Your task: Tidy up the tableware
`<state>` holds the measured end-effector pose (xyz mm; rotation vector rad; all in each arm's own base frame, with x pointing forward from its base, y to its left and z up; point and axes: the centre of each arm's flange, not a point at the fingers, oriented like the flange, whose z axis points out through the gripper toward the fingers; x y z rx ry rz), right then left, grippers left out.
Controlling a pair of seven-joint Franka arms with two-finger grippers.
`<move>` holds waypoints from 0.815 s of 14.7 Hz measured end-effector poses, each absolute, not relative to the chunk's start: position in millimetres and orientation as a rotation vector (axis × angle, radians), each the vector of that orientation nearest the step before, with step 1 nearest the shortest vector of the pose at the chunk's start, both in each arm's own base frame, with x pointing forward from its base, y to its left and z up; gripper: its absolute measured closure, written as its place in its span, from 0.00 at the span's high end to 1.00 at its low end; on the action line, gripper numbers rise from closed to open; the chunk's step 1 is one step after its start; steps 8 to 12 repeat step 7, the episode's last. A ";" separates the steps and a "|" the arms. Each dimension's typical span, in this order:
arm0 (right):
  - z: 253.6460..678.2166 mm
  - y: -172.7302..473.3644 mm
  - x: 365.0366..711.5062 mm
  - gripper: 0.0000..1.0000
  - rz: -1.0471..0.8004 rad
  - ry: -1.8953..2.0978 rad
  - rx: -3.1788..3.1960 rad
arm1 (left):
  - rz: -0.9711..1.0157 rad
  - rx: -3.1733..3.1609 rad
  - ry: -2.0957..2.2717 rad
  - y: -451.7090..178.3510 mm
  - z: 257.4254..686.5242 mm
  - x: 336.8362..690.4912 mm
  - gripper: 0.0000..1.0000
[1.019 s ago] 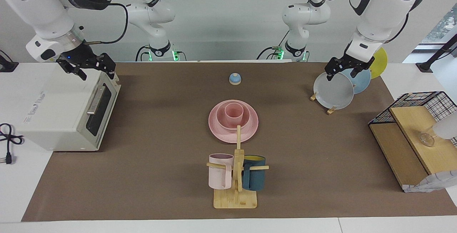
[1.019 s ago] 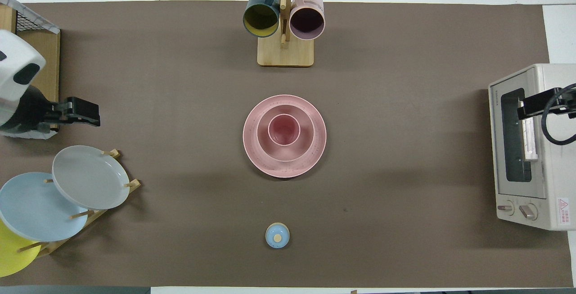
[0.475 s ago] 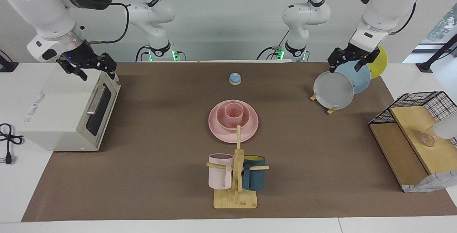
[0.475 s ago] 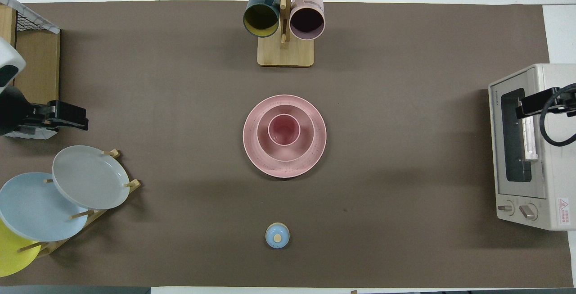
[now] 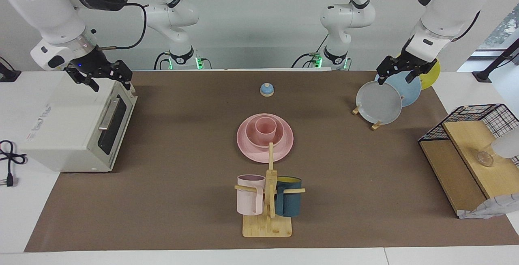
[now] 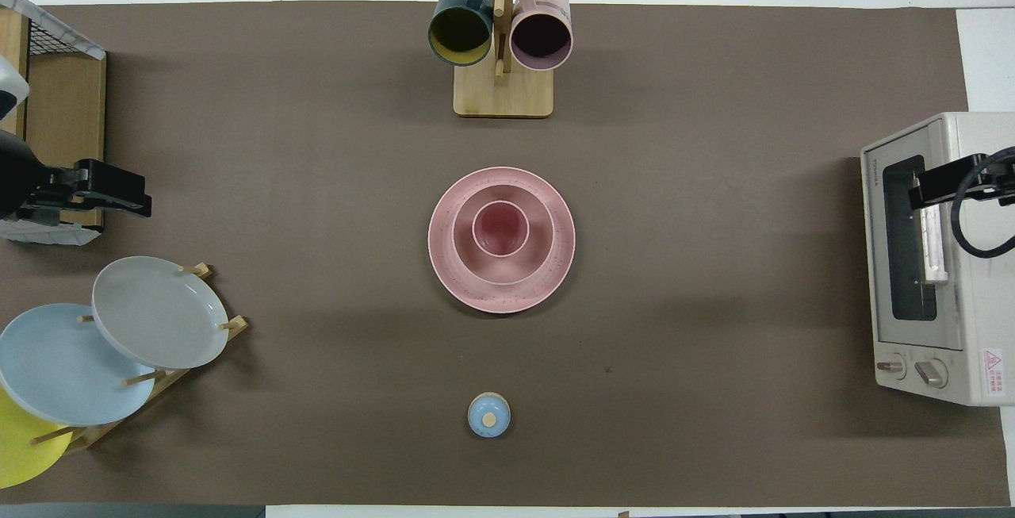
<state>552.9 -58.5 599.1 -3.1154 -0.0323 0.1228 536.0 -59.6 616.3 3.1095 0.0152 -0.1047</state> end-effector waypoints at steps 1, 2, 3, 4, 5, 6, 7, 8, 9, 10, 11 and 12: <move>599.1 -58.5 552.9 1.00 0.123 -0.032 -3.116 | -0.104 3.109 0.015 -59.7 616.3 536.0 1.00; 599.1 -58.5 552.9 1.00 0.123 -0.032 -3.116 | -0.104 3.109 0.015 -59.7 616.4 536.0 1.00; 599.1 -58.5 552.9 1.00 0.123 -0.032 -3.116 | -0.103 3.109 0.014 -59.9 616.4 536.0 1.00; 599.1 -58.5 552.9 1.00 0.123 -0.032 -3.116 | -0.103 3.108 0.013 -60.1 616.4 536.0 1.00; 599.2 -58.7 552.9 1.00 0.123 -0.033 -3.117 | -0.103 3.108 0.013 -60.2 616.4 536.0 1.00; 599.1 -59.0 552.9 1.00 0.124 -0.033 -3.120 | -0.103 3.108 0.013 -60.2 616.4 536.0 1.00; 599.1 -59.1 552.8 1.00 0.124 -0.033 -3.121 | -0.103 3.108 0.013 -60.2 616.4 536.0 1.00; 599.1 -59.1 552.8 1.00 0.124 -0.033 -3.121 | -0.103 3.108 0.013 -60.2 616.4 536.0 1.00; 599.1 -59.1 552.8 1.00 0.124 -0.033 -3.121 | -0.103 3.108 0.013 -60.2 616.4 536.0 1.00; 599.1 -59.1 552.8 1.00 0.124 -0.033 -3.121 | -0.103 3.108 0.013 -60.2 616.4 536.0 1.00; 599.1 -59.1 552.8 1.00 0.124 -0.033 -3.121 | -0.103 3.108 0.013 -60.2 616.4 536.0 1.00; 599.1 -59.1 552.8 1.00 0.124 -0.033 -3.121 | -0.103 3.108 0.013 -60.2 616.4 536.0 1.00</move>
